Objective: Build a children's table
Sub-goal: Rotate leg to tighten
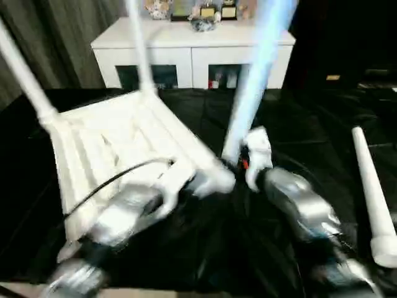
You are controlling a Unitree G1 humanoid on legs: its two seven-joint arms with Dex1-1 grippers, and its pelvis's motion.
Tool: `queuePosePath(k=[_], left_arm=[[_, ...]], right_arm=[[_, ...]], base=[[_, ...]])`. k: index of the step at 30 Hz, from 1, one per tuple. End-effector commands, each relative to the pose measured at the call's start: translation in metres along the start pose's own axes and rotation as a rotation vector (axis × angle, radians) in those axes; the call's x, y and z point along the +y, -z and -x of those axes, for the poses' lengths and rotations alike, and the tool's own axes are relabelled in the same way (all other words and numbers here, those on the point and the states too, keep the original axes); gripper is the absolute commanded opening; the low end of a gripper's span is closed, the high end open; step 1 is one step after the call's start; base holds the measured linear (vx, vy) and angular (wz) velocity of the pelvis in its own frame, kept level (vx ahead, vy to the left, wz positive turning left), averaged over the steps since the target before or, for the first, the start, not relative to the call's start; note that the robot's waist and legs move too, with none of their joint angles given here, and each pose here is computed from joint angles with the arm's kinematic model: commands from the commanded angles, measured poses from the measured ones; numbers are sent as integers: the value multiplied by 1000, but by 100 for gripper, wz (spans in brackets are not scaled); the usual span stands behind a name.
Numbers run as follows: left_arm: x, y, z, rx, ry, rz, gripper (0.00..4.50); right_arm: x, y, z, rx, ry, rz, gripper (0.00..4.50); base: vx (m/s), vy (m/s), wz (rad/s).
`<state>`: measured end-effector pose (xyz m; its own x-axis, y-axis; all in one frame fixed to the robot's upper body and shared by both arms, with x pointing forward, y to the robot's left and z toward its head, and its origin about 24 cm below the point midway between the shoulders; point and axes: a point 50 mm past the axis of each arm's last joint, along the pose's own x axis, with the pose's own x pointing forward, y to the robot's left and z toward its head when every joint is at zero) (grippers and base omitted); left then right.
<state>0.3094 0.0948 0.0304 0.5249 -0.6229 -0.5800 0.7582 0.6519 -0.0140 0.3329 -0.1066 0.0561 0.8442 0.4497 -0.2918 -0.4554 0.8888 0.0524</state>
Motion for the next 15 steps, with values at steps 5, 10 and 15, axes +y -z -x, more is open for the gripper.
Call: queuePosePath(k=[5, 10, 15], left_arm=[[10, -27, -22, -46, -288, 86, 0], [-18, -44, -39, -65, -184, 77, 0], [-19, -41, -39, -50, -178, 57, 0]], right_arm=[[-5, 63, -10, 292, 273, -158, 187], [3, 66, -19, 340, 276, -142, 187], [5, 61, -22, 341, 259, -118, 186]], base=[[0, 0, 0], [0, 0, 0], [0, 0, 0]])
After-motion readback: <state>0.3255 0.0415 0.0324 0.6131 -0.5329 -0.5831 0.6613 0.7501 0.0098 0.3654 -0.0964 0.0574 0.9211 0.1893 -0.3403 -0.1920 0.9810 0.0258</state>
